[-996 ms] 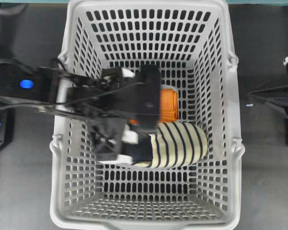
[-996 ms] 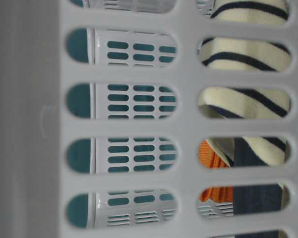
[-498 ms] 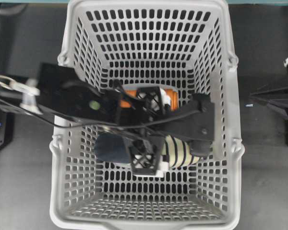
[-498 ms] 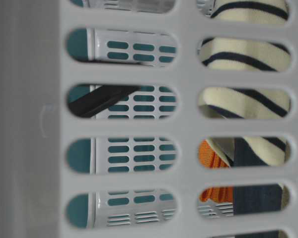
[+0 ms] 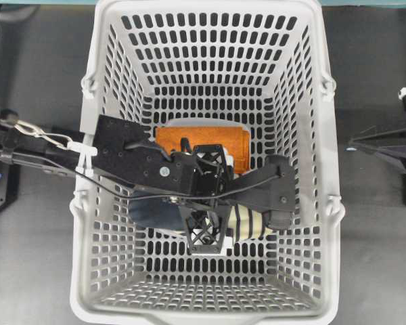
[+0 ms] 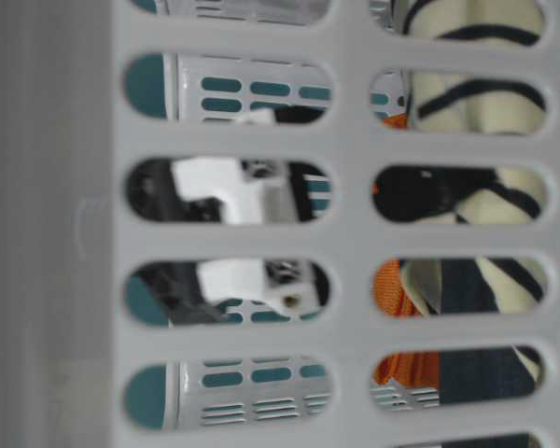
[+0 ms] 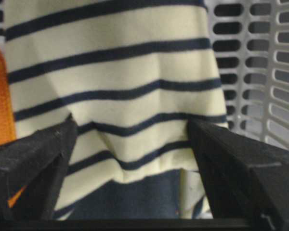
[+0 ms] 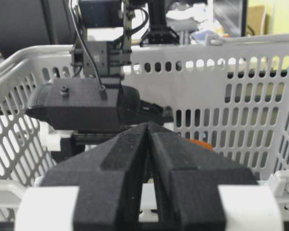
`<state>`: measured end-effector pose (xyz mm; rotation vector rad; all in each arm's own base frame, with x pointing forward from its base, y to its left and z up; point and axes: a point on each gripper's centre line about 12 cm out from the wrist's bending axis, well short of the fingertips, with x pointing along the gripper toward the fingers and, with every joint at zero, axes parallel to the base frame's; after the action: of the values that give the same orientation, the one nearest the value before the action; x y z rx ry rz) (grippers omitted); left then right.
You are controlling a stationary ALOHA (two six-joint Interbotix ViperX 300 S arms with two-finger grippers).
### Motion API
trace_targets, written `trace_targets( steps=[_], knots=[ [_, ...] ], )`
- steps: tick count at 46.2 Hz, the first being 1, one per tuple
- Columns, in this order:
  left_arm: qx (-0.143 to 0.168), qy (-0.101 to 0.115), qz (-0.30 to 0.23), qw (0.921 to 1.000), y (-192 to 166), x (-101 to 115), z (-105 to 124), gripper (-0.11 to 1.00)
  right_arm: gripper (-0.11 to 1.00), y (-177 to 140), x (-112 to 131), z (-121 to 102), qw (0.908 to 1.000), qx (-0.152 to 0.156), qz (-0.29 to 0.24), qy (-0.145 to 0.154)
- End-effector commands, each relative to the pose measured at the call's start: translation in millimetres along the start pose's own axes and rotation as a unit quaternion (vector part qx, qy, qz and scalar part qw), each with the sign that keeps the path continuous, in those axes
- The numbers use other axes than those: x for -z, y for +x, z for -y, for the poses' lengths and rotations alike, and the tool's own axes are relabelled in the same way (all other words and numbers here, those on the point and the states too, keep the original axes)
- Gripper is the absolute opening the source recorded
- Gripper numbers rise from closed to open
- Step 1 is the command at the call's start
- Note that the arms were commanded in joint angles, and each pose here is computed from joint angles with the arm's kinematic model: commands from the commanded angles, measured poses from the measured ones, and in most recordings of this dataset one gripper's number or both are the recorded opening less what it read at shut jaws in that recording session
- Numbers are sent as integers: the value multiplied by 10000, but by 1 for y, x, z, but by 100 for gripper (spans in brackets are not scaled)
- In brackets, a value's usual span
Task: Pick up the slipper from the shopping basket with the left arm.
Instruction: 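Close the left gripper on the slipper's striped upper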
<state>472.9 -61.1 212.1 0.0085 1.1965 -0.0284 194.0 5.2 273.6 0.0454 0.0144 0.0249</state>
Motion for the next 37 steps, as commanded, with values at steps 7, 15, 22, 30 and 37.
trace_targets(
  steps=[7, 15, 22, 30, 37],
  knots=[
    [9, -22, 399, 9992, -9, -7, -5, 76, 0, 1, 0, 0, 10000, -4, -8, 22],
    [39, -17, 634, 9980, -14, -15, -3, 26, 0, 1, 0, -1, 10000, -11, -16, 22],
    [58, -39, 901, 9959, -31, -29, -4, 4, 0, 0, 1, 0, 10000, -2, -39, 30],
    [47, -54, 932, 9956, -70, -41, -5, 4, 0, 0, -1, 0, 10000, -3, -8, 30],
    [13, -89, 820, 9966, -112, -48, -7, 4, 0, -2, -3, 0, 10000, -7, 38, 23]
  ],
)
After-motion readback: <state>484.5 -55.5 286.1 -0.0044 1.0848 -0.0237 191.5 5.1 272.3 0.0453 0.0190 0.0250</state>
